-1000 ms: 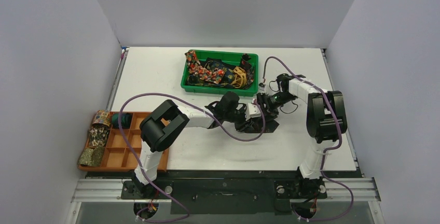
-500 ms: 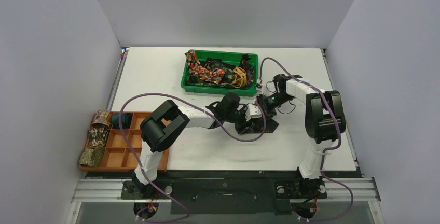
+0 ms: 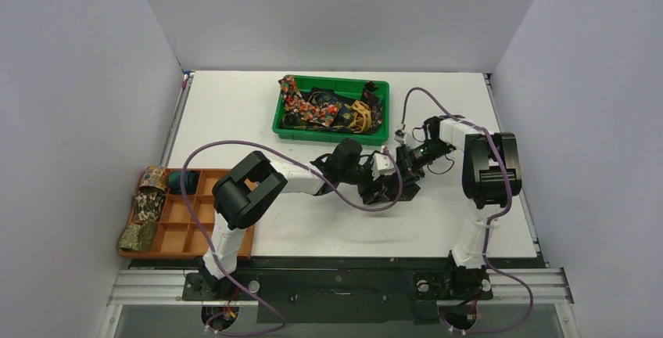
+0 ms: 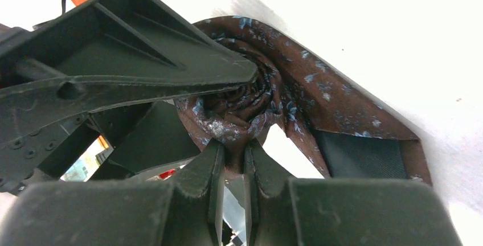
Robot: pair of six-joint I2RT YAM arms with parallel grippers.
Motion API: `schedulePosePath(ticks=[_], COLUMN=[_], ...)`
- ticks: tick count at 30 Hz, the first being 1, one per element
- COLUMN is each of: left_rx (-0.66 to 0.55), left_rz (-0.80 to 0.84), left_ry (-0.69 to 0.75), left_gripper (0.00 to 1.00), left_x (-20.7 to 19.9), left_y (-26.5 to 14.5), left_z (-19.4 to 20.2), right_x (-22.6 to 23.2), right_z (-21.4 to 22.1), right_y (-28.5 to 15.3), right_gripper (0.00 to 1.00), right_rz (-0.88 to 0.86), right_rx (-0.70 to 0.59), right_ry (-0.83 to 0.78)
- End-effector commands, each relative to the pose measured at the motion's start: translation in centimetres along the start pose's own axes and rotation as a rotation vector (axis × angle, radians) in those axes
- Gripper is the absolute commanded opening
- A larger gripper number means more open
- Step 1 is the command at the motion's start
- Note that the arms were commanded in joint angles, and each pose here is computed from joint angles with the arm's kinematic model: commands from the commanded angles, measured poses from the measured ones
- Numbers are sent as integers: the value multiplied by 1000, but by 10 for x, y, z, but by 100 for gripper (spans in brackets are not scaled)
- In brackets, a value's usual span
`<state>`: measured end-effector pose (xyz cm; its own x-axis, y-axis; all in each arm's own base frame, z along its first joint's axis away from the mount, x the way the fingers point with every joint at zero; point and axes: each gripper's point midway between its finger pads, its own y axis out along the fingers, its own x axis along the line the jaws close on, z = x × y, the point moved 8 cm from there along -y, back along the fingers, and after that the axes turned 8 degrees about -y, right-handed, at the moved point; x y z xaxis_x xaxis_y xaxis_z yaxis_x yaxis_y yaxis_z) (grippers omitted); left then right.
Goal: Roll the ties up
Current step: Roll the tie at the center of the board.
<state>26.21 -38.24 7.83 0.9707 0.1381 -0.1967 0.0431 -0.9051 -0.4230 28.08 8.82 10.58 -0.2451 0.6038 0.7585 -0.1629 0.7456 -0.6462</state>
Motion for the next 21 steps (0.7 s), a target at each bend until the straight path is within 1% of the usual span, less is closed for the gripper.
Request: schedulePosePath(ticks=[1, 4, 10, 12, 13, 15, 17, 18, 19, 21], left_rx=[-95, -101, -76, -50, -39, 8, 50, 79, 94, 126], left_rz=[31, 40, 59, 43, 23, -1, -24, -25, -39, -45], left_ry=[1, 3, 10, 9, 20, 7, -4, -19, -22, -29], left_gripper=[67, 64, 49, 40, 31, 22, 20, 20, 20, 20], left_x=[5, 8, 12, 15, 19, 21, 22, 20, 21, 18], left_y=[8, 13, 19, 20, 21, 20, 19, 18, 17, 14], left_z=[-14, -10, -3, 0, -1, 6, 13, 18, 21, 28], right_x=[-45, -50, -55, -56, -55, -46, -31, -25, -14, 3], right_z=[8, 6, -3, -5, -6, -8, -9, -8, -9, -8], right_y=[1, -2, -5, -5, -5, -9, -16, -17, -23, -30], right_gripper=[0, 0, 0, 0, 0, 2, 21, 26, 36, 44], right_rz=[215, 226, 239, 244, 237, 220, 192, 182, 170, 156], right_rx=[90, 85, 67, 61, 60, 45, 5, -6, -37, -72], right_ry=[-59, -58, -58, -58, -55, -59, -62, -62, -66, -64])
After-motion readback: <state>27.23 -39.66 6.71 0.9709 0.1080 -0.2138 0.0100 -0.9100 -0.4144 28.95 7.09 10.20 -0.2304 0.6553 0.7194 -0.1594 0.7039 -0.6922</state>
